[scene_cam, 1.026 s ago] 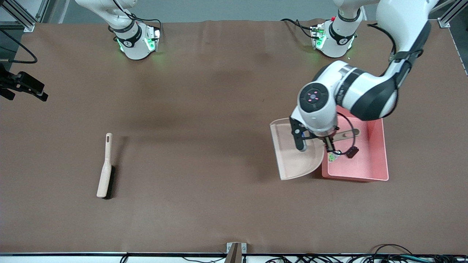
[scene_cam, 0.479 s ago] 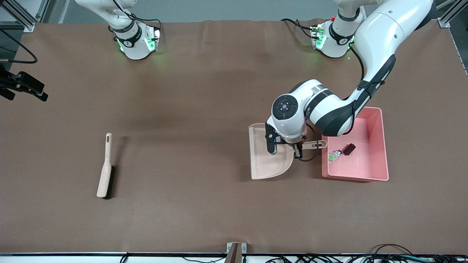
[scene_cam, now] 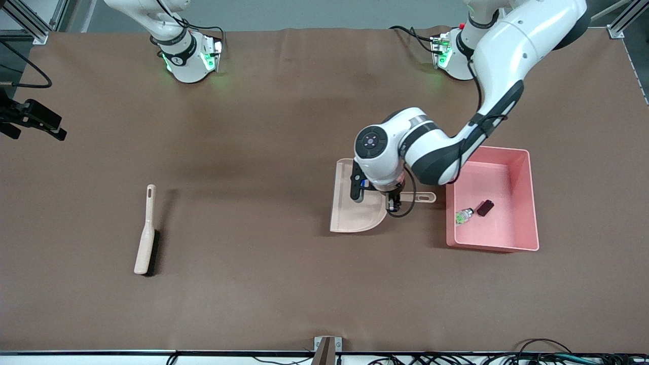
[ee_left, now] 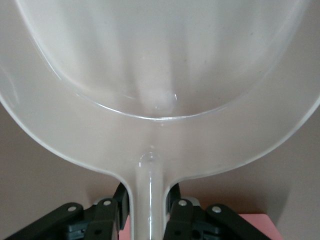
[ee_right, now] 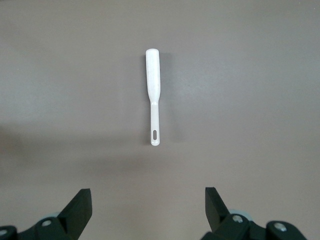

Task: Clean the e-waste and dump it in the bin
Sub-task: 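Carry the empty dustpan back toward the table middle with the left gripper, then lower the dustpan onto the table and open the left gripper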

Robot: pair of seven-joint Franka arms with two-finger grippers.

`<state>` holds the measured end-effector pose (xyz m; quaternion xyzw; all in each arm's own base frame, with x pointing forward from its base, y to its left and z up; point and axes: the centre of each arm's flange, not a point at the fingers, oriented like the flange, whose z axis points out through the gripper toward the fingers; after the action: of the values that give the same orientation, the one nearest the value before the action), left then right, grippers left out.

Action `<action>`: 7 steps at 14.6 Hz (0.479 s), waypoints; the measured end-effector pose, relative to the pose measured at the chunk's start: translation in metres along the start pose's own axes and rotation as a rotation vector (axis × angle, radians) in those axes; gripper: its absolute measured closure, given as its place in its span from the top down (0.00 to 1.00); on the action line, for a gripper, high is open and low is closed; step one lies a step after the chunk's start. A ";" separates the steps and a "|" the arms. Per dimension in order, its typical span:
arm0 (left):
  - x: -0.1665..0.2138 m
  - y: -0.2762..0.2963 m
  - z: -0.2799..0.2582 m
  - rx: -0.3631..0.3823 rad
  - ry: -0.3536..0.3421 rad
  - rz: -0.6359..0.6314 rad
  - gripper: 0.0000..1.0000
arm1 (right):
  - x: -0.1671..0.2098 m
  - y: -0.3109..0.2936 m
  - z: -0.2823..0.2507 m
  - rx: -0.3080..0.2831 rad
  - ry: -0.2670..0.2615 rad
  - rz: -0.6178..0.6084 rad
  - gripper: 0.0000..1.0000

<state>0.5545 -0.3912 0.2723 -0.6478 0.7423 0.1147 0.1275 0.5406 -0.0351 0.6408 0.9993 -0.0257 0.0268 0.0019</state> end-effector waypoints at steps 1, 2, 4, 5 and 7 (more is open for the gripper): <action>0.009 0.004 0.009 -0.004 -0.018 0.004 0.34 | 0.000 0.000 0.000 0.000 0.000 0.000 1.00; 0.019 0.008 0.016 -0.006 -0.033 0.007 0.34 | 0.000 0.000 0.000 0.000 0.000 0.000 1.00; 0.034 0.017 0.022 -0.006 -0.049 0.007 0.34 | 0.000 0.000 0.000 0.000 0.000 0.000 1.00; 0.039 0.020 0.023 -0.005 -0.053 0.007 0.34 | 0.000 0.000 0.000 0.000 0.000 0.000 1.00; 0.044 0.022 0.025 -0.007 -0.056 -0.002 0.34 | 0.000 0.000 0.000 0.000 0.000 0.000 1.00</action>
<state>0.5280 -0.4202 0.2338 -0.6456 0.7373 0.1353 0.1459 0.5406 -0.0350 0.6408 0.9993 -0.0257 0.0268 0.0019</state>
